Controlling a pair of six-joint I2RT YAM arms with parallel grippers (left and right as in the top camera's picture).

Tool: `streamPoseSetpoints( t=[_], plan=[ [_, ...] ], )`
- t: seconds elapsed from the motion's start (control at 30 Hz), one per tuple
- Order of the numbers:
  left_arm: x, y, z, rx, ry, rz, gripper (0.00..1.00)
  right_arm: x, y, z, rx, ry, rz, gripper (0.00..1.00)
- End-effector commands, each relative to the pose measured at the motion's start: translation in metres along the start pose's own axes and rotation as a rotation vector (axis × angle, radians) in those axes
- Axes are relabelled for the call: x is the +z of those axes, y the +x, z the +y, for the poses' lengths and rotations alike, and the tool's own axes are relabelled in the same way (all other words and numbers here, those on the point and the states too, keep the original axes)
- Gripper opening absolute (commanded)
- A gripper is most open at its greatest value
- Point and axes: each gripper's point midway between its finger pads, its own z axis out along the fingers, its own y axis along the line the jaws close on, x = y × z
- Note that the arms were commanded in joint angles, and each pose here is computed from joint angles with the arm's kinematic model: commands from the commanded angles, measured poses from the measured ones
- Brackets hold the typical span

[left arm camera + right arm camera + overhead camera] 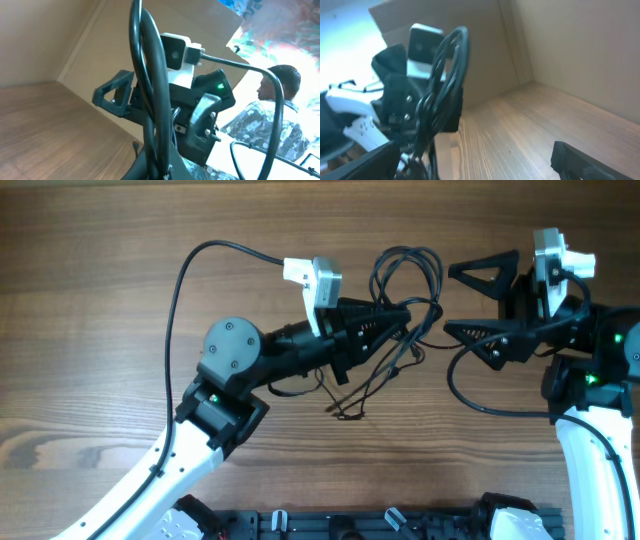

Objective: Untangle cables
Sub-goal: 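Open the right gripper, releasing the bundle to the left gripper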

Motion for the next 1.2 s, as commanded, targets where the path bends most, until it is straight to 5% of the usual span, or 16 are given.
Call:
streamPoseSetpoints(
  t=[0.0, 0.23, 0.5, 0.77, 1.17],
  plan=[
    [-0.001, -0.008, 0.005, -0.006, -0.041, -0.046, 0.04, -0.003, -0.025, -0.017, 0.085, 0.1, -0.131, 1.0],
    [-0.009, -0.021, 0.044, -0.04, -0.243, -0.143, 0.04, -0.024, -0.053, -0.072, 0.135, 0.374, -0.374, 0.99],
    [-0.02, -0.03, 0.061, -0.038, -0.295, -0.164, 0.04, -0.022, -0.003, -0.097, 0.024, 0.634, -0.17, 0.99],
    [-0.015, -0.018, 0.047, -0.042, -0.209, -0.089, 0.04, 0.006, -0.001, -0.045, -0.339, 0.55, -0.048, 0.99],
    [0.0, 0.006, 0.034, -0.031, -0.143, -0.012, 0.04, 0.011, -0.001, -0.035, -0.349, 0.486, -0.047, 0.99]
  ],
)
